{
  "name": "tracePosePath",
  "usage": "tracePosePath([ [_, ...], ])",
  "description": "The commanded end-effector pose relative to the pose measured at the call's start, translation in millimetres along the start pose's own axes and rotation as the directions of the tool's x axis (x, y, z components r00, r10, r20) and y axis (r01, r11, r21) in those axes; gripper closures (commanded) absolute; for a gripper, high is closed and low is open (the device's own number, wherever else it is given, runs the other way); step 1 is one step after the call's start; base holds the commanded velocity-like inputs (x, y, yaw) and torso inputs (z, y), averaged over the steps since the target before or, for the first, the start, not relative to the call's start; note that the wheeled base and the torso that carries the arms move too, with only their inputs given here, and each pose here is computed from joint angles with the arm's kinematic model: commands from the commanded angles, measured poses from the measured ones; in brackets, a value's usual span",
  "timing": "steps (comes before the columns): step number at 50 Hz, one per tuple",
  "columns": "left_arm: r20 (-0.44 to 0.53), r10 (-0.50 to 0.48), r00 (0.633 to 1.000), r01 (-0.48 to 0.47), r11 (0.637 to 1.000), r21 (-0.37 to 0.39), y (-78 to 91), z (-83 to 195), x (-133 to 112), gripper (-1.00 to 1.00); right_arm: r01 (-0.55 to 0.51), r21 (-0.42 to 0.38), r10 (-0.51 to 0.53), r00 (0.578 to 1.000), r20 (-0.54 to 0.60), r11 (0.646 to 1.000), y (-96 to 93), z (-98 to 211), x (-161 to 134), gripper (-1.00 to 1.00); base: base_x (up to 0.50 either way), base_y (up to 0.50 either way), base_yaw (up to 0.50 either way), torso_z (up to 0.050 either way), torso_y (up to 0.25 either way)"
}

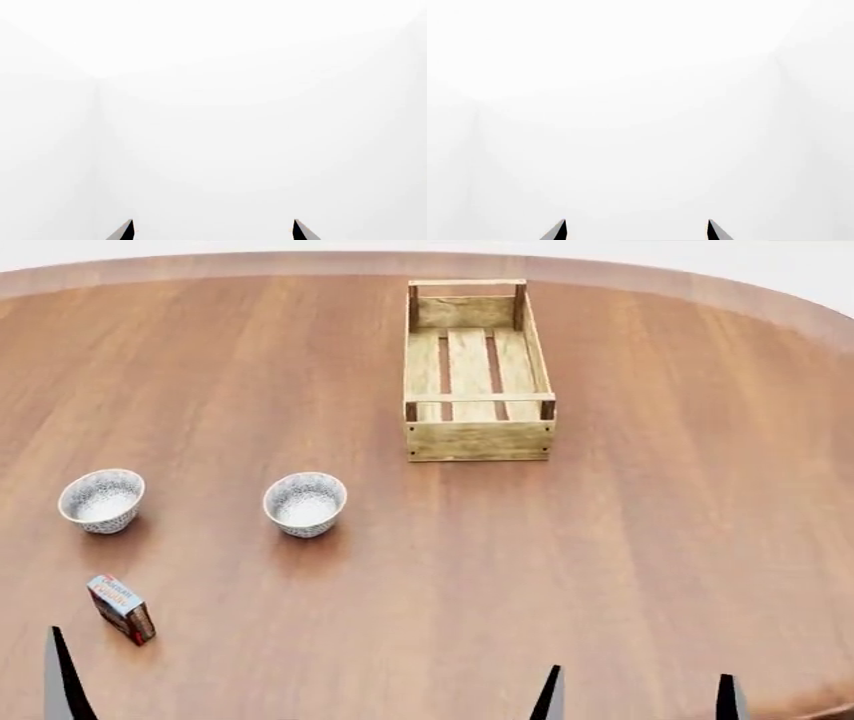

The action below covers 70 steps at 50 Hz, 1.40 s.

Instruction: Stack the right bowl on the left bowl and place them in the tray.

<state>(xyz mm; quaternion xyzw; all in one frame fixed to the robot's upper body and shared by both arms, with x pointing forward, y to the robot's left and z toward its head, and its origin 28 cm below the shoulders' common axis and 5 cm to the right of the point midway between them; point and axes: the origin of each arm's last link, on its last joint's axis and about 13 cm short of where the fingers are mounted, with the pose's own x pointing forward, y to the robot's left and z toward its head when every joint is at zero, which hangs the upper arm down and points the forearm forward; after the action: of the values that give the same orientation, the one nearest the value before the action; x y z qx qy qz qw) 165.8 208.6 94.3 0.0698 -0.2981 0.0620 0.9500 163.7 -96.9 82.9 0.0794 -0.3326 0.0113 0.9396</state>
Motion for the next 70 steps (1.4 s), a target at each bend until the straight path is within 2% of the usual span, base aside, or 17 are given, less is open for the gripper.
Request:
tracePosePath([
  [1,0.034,-0.001,0.999,0.001,1.0,0.005,2.0,2.2,0.8,-1.0,-0.018,-0.001,0.018,1.0,0.024,1.0,0.1,1.6,0.4,-1.0,0.0,-0.5,0.0,0.0,0.0],
  [17,0.035,-0.007,0.999,0.007,1.0,0.002,0.5,2.8,-0.5,-1.0,-0.02,0.008,0.02,1.0,0.007,1.0,-0.7,-0.5,-0.9,-1.0,0.0,-0.5,0.0,0.0,0.0],
  [22,0.033,-0.007,0.999,0.007,1.0,0.0,0.5,2.6,-0.7,-1.0,-0.031,-0.019,0.031,0.999,0.014,0.999,0.4,0.1,-1.9,-1.0,0.0,-0.5,0.0,0.0,0.0],
  [27,0.03,-0.008,1.0,0.008,1.0,-0.001,0.5,2.5,-1.3,-1.0,-0.042,-0.04,0.041,0.999,-0.017,0.998,2.2,-0.7,-1.3,-1.0,0.0,0.0,0.0,0.0,0.0],
  [29,0.029,-0.006,1.0,0.006,1.0,-0.001,0.7,2.5,-1.3,-1.0,-0.056,-0.046,0.056,0.998,0.009,0.997,3.0,1.1,-2.5,-1.0,0.31,0.0,0.0,0.0,0.0],
  [38,0.033,0.001,0.999,-0.001,1.0,0.001,1.5,3.4,-2.2,-1.0,-0.067,-0.161,0.071,0.997,0.021,0.985,5.4,0.9,-2.9,-1.0,0.5,0.06,0.0,0.0,0.0],
  [53,0.041,0.005,0.999,-0.005,1.0,0.001,2.1,6.4,-3.6,-1.0,-0.059,-0.214,0.068,0.997,0.034,0.975,6.6,2.6,-2.9,-1.0,0.5,0.2,0.0,0.0,0.0],
  [57,0.042,0.002,0.999,-0.002,1.0,0.003,1.9,6.9,-3.9,-1.0,-0.055,-0.21,0.064,0.997,0.034,0.976,6.1,3.0,-2.5,-1.0,0.5,0.25,0.0,0.0,0.0],
  [60,0.043,0.001,0.999,-0.001,1.0,0.005,1.9,7.3,-3.9,-1.0,-0.044,-0.124,0.045,0.999,0.004,0.991,4.6,3.4,-1.2,-1.0,0.5,0.18,0.0,0.0,0.0],
  [70,0.045,-0.01,0.999,0.01,1.0,0.01,0.6,7.4,-3.6,-1.0,0.001,-0.1,-0.003,1.0,-0.024,0.995,0.4,1.8,2.5,-1.0,0.5,-0.05,0.0,0.0,0.0],
])
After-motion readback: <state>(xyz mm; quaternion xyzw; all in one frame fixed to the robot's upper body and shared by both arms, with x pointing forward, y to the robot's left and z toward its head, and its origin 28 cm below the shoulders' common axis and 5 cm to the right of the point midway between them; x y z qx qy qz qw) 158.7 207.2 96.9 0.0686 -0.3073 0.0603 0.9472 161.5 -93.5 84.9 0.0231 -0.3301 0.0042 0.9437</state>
